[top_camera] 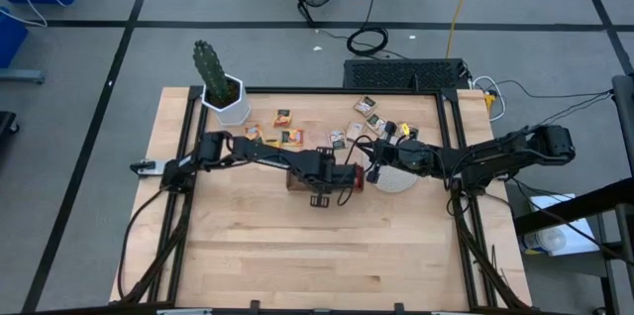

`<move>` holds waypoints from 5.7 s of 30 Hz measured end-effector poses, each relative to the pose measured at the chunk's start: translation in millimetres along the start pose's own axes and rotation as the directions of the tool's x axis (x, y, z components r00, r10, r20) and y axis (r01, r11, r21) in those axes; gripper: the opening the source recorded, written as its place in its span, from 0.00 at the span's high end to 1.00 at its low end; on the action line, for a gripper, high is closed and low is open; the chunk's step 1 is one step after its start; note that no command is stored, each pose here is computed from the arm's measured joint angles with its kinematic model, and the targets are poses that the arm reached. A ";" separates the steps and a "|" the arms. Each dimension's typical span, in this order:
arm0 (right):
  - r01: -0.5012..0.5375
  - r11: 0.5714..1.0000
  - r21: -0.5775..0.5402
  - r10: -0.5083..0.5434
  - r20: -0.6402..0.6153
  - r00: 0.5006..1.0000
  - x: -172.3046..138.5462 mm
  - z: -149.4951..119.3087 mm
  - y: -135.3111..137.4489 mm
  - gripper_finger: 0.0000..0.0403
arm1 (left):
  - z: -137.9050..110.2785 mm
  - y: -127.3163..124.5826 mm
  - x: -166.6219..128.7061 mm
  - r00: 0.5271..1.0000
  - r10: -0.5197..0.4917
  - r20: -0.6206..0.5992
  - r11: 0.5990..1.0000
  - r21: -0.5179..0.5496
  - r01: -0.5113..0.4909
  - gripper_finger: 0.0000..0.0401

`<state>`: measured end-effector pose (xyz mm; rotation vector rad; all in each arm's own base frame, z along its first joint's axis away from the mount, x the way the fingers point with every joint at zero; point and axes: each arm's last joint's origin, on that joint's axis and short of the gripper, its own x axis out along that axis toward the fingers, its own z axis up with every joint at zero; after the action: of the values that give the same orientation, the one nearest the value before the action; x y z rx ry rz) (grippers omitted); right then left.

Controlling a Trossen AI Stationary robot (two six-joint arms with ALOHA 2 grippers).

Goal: Pick & Place Tea
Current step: Put the brown tea bag into the middle section of the wooden organizer

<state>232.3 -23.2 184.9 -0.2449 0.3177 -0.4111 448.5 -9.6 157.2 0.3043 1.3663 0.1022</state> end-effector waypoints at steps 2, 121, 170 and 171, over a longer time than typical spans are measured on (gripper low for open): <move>0.001 1.000 0.003 -0.001 0.000 1.000 0.0 0.0 -0.1 1.00 | 3.9 -1.3 -5.0 1.000 -0.002 0.012 1.000 -0.007 0.002 0.60; 0.100 0.965 0.243 0.010 -0.413 0.911 -41.2 10.8 -75.4 1.00 | -164.6 31.2 -162.1 0.413 0.024 0.910 0.998 -0.049 0.049 0.96; 0.482 0.867 0.130 0.182 -0.981 -0.062 20.2 -71.1 -153.8 0.50 | -172.5 31.7 -166.5 0.387 0.067 0.920 0.993 -0.099 0.063 0.86; 0.473 0.868 0.151 0.199 -0.979 -0.052 20.5 -73.4 -150.3 0.51 | -172.5 31.7 -166.5 0.387 0.067 0.920 0.993 -0.099 0.063 0.86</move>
<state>171.8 -177.9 156.5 0.6615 1.7522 -0.8559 249.7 6.1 294.0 0.1975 0.1928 -0.0011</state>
